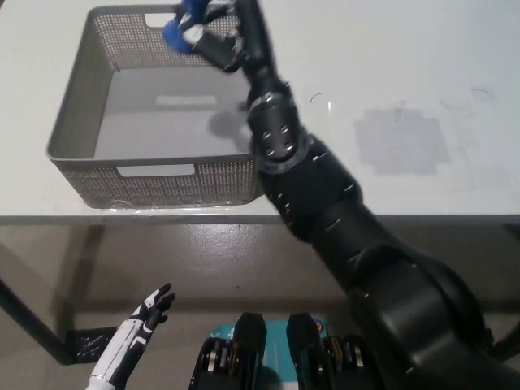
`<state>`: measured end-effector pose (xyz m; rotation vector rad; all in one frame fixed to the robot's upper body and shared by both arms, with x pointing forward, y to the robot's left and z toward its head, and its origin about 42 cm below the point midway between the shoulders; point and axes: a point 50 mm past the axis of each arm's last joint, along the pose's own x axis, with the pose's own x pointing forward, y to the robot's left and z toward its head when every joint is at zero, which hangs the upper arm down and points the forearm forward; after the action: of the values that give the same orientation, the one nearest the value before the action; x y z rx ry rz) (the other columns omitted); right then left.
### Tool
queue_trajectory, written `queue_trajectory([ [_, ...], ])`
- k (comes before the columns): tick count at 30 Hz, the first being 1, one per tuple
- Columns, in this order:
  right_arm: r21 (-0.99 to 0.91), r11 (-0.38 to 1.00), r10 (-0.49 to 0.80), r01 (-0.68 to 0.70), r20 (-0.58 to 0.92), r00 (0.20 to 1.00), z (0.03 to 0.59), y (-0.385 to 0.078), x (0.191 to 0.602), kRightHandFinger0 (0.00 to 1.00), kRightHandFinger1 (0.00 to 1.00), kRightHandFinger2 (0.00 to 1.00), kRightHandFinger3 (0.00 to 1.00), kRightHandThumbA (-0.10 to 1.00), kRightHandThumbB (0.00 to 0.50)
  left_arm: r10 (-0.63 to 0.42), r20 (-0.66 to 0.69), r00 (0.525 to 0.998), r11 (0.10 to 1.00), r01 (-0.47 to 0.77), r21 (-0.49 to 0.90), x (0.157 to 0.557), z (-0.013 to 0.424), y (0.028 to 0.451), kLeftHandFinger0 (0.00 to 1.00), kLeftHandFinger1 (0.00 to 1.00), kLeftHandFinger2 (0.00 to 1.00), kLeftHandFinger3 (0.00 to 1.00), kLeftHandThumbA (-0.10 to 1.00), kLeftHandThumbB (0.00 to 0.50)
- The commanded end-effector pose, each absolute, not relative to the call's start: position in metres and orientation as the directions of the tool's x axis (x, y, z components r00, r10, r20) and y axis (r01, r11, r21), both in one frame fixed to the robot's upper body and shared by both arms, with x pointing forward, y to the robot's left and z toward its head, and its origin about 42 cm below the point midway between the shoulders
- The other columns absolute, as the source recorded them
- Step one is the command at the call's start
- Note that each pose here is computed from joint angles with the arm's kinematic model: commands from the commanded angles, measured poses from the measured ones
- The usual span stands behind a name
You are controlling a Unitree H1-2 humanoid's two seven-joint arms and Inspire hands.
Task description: Use the right hand to pick up a chess pieces and put it into a container on the left hand side
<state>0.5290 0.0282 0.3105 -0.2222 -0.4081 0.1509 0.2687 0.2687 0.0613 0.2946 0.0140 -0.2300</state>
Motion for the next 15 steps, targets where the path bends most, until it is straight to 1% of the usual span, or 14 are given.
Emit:
queue_trajectory([
  [1, -0.296, 0.943, 0.278, -0.151, 0.456, 0.845, 0.346, 0.057, 0.523, 0.0, 0.27, 0.69, 0.63, -0.1, 0.124, -0.247, -0.015, 0.969, 0.917, 0.239, 0.319, 0.273, 0.072, 0.273, 1.0, 1.0, 1.0, 1.0, 1.0, 0.342],
  [2, -0.325, 0.933, 0.292, -0.152, 0.441, 0.849, 0.342, 0.059, 0.522, 0.0, 0.28, 0.71, 0.64, -0.1, 0.128, -0.247, -0.017, 0.969, 0.917, 0.239, 0.319, 0.273, 0.071, 0.273, 1.0, 1.0, 1.0, 1.0, 1.0, 0.348],
  [3, -0.342, 0.927, 0.298, -0.151, 0.432, 0.851, 0.339, 0.061, 0.522, 0.0, 0.28, 0.71, 0.65, -0.1, 0.128, -0.247, -0.018, 0.969, 0.917, 0.24, 0.319, 0.273, 0.071, 0.274, 1.0, 1.0, 1.0, 1.0, 1.0, 0.349],
  [4, -0.378, 0.914, 0.315, -0.15, 0.425, 0.848, 0.334, 0.064, 0.519, 0.0, 0.25, 0.69, 0.65, -0.1, 0.132, -0.252, -0.017, 0.968, 0.916, 0.244, 0.32, 0.273, 0.07, 0.273, 1.0, 1.0, 1.0, 1.0, 1.0, 0.342],
  [5, -0.385, 0.911, 0.318, -0.149, 0.424, 0.848, 0.333, 0.065, 0.519, 0.0, 0.25, 0.69, 0.67, -0.1, 0.132, -0.253, -0.017, 0.967, 0.915, 0.245, 0.321, 0.273, 0.071, 0.274, 1.0, 1.0, 1.0, 1.0, 1.0, 0.341],
  [6, -0.393, 0.907, 0.321, -0.149, 0.42, 0.849, 0.331, 0.065, 0.519, 0.0, 0.25, 0.69, 0.67, -0.1, 0.12, -0.253, -0.017, 0.967, 0.915, 0.245, 0.321, 0.273, 0.071, 0.273, 1.0, 1.0, 1.0, 1.0, 1.0, 0.345],
  [7, -0.425, 0.893, 0.337, -0.149, 0.412, 0.846, 0.326, 0.067, 0.517, 0.0, 0.25, 0.7, 0.72, -0.1, 0.11, -0.254, -0.02, 0.967, 0.916, 0.247, 0.315, 0.274, 0.071, 0.273, 1.0, 1.0, 1.0, 1.0, 1.0, 0.337],
  [8, -0.438, 0.887, 0.343, -0.149, 0.407, 0.846, 0.324, 0.067, 0.517, 0.0, 0.26, 0.71, 0.75, -0.1, 0.11, -0.254, -0.021, 0.967, 0.916, 0.247, 0.315, 0.274, 0.071, 0.273, 1.0, 1.0, 1.0, 1.0, 1.0, 0.343],
  [11, -0.482, 0.863, 0.365, -0.155, 0.381, 0.849, 0.315, 0.065, 0.517, 0.0, 0.29, 0.73, 0.81, -0.1, 0.102, -0.251, -0.022, 0.968, 0.917, 0.245, 0.313, 0.275, 0.073, 0.273, 1.0, 1.0, 1.0, 1.0, 1.0, 0.36],
  [13, -0.504, 0.849, 0.377, -0.158, 0.369, 0.85, 0.31, 0.063, 0.517, 0.0, 0.29, 0.73, 0.82, -0.1, 0.103, -0.254, -0.022, 0.967, 0.915, 0.247, 0.318, 0.274, 0.073, 0.273, 1.0, 1.0, 1.0, 1.0, 1.0, 0.339],
  [15, -0.52, 0.838, 0.384, -0.166, 0.345, 0.856, 0.303, 0.061, 0.518, 0.0, 0.31, 0.74, 0.83, -0.1, 0.106, -0.257, -0.023, 0.966, 0.913, 0.251, 0.321, 0.272, 0.072, 0.273, 1.0, 1.0, 1.0, 1.0, 1.0, 0.333],
])
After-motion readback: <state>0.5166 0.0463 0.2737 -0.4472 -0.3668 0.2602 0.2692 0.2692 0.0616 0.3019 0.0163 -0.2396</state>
